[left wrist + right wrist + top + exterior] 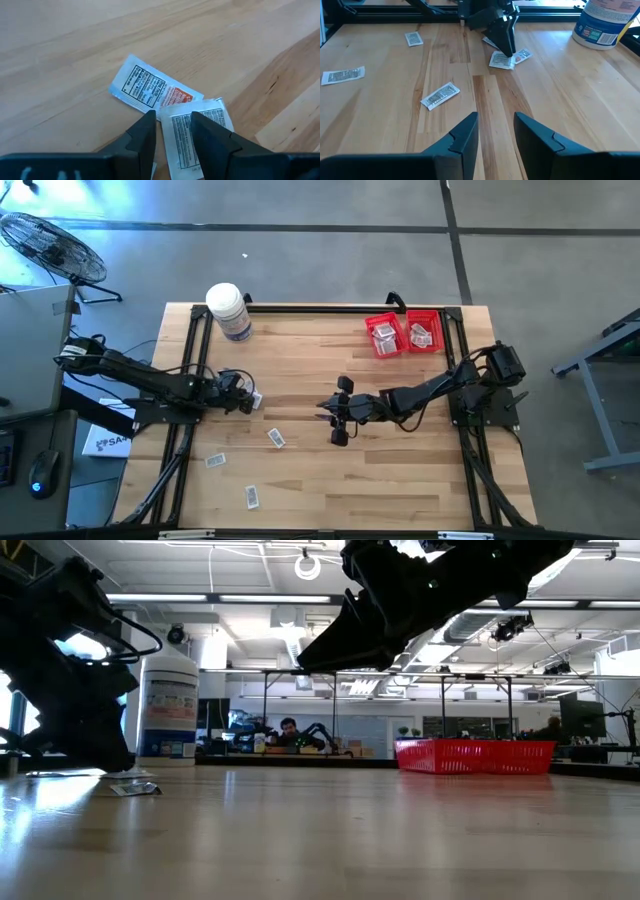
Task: Pick & Place First Aid Supplies
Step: Put the towelette pack into the left red bin
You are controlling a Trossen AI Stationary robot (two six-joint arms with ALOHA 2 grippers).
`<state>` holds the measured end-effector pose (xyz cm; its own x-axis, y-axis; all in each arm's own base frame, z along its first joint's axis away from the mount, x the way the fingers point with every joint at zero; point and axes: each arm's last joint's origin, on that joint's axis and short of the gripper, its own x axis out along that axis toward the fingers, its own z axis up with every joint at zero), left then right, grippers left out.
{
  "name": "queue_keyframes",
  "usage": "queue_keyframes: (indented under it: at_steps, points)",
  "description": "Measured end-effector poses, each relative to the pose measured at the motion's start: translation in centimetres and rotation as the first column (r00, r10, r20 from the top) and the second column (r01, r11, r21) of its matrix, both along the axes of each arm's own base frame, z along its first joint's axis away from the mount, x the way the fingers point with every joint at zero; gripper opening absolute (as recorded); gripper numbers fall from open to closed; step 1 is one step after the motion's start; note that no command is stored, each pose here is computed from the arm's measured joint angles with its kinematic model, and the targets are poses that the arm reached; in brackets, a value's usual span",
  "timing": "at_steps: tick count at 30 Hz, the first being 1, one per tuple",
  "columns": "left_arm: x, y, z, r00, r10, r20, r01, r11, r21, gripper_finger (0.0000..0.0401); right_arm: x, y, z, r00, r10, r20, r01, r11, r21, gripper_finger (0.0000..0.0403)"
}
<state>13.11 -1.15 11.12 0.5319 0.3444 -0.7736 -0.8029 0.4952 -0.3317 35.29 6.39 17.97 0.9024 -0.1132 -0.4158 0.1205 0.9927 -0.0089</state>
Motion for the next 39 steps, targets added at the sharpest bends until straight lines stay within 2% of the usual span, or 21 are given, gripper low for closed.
queue_keyframes:
  at_steps: [9, 16, 25, 39]
  points:
    - [0.27, -0.15, 0.06, 0.999, -0.035, 0.022, 0.035, 0.999, -0.029, 0.0122, -0.04, -0.01, -0.08, 1.0, 0.0, -0.009, 0.0, 1.0, -0.002, 0.0119]
    - [0.13, -0.21, -0.03, 0.998, -0.07, -0.009, 0.069, 0.997, -0.04, 0.0122, -0.06, -0.01, -0.12, 1.0, 0.0, -0.014, 0.0, 1.0, -0.003, 0.0119]
    - [0.06, -0.35, -0.11, 0.97, -0.23, -0.076, 0.231, 0.973, -0.004, 0.0122, -0.08, -0.03, -0.16, 1.0, 0.003, -0.019, -0.003, 1.0, -0.01, 0.0119]
    - [-0.03, -0.39, -0.19, 0.954, -0.281, -0.102, 0.283, 0.959, 0.005, 0.0119, -0.1, -0.03, -0.22, 1.0, 0.003, -0.026, -0.003, 1.0, -0.012, 0.0119]
